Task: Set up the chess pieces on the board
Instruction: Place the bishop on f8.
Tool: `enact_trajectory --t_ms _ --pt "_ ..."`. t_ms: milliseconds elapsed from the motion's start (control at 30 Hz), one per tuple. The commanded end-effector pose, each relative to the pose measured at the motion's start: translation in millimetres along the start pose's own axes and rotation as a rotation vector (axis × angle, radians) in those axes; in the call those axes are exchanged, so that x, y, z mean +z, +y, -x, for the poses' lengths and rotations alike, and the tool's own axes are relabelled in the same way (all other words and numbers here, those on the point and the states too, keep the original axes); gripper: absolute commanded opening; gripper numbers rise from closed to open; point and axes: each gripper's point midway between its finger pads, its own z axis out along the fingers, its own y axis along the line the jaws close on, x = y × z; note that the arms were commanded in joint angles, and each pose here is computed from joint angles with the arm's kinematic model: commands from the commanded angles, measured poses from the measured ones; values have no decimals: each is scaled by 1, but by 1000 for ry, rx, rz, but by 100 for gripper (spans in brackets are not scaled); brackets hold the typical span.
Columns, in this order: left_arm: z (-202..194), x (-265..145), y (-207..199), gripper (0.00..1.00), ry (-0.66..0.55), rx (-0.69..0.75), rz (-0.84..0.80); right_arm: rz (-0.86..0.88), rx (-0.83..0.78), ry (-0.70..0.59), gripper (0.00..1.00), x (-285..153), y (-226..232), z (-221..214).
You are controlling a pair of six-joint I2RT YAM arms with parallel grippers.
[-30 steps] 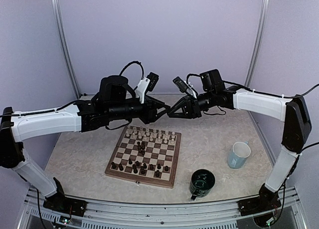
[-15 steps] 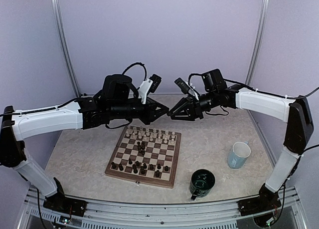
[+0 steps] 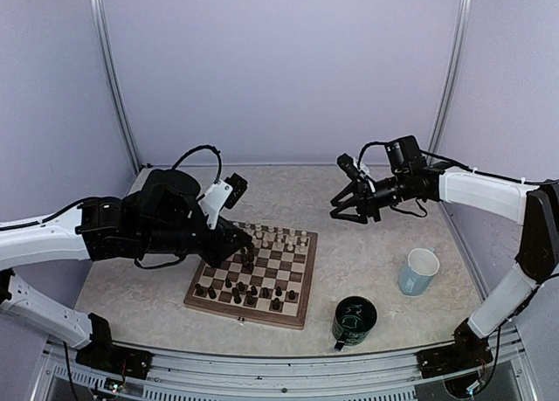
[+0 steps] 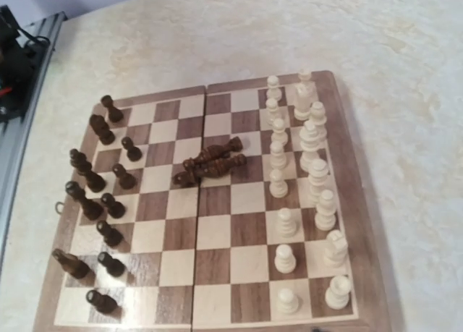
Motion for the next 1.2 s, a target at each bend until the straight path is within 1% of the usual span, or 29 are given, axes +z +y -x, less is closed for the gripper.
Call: enact_trajectory --t_ms 0,200,500,867,1167 --pt "-57 -5 18 8 122 -61 134 -40 -49 7 46 0 -9 0" --pt "-90 -5 23 7 146 -107 158 -24 -31 22 46 5 -10 -9" --pt "-132 13 34 7 242 -71 204 -31 -42 25 46 2 -7 -8" --pt "-158 29 41 7 286 -69 218 -16 -33 26 46 4 -6 -10" --pt "-165 37 53 7 296 -75 236 -6 -26 27 46 5 -5 -12"
